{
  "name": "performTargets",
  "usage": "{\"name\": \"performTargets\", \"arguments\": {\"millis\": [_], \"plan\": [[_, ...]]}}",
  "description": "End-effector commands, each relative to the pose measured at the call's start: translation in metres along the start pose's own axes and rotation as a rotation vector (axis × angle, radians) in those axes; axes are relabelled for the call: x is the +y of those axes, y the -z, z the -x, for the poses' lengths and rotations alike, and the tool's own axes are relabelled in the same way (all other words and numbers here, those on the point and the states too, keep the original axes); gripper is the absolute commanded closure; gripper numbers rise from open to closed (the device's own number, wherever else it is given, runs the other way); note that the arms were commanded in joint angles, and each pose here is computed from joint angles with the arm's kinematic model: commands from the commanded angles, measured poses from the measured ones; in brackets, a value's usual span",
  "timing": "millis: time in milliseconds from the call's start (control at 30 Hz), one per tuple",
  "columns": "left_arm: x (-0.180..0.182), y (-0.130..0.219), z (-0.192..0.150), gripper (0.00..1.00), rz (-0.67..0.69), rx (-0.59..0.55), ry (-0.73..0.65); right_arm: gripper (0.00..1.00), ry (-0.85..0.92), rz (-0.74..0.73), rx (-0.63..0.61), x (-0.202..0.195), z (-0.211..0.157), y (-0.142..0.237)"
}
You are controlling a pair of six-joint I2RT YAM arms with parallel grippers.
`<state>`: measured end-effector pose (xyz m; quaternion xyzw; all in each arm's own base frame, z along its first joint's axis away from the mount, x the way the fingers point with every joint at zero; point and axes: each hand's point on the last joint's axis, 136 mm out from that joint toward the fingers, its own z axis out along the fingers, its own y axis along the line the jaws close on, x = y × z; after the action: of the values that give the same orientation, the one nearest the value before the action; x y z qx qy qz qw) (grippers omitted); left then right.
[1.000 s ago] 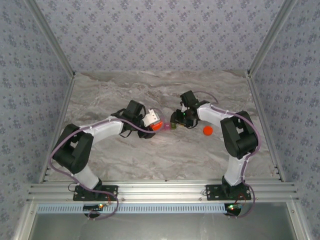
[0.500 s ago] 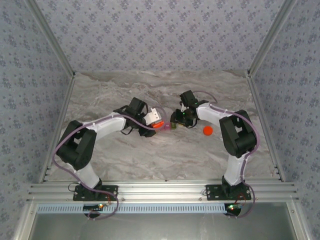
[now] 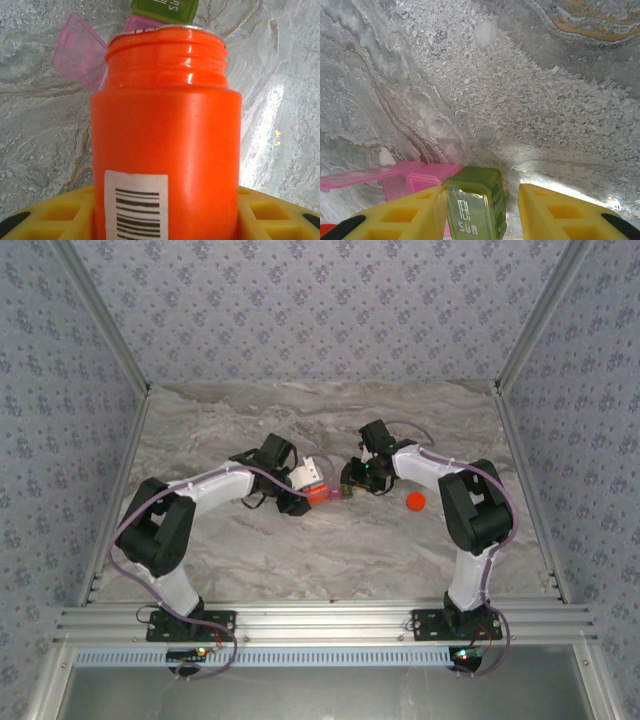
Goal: Sort the pills into containers
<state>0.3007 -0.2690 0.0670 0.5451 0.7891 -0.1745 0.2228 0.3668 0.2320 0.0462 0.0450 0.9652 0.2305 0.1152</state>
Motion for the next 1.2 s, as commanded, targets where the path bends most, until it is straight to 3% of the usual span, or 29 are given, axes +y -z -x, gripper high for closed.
{"name": "performTargets", "arguments": {"millis": [0,1167], "plan": [[-0.0004,0.0006,0.0037,1.0,-0.032,0.015,-0.009,0.56,0.024,0.002,0.027,0.004,-0.0019,-0.0039],[0.0078,-0.0032,-0.0054,1.0,-0.066,0.159,0.035,0.57,0.021,-0.011,0.051,0.003,-0.0069,-0.0107]]}}
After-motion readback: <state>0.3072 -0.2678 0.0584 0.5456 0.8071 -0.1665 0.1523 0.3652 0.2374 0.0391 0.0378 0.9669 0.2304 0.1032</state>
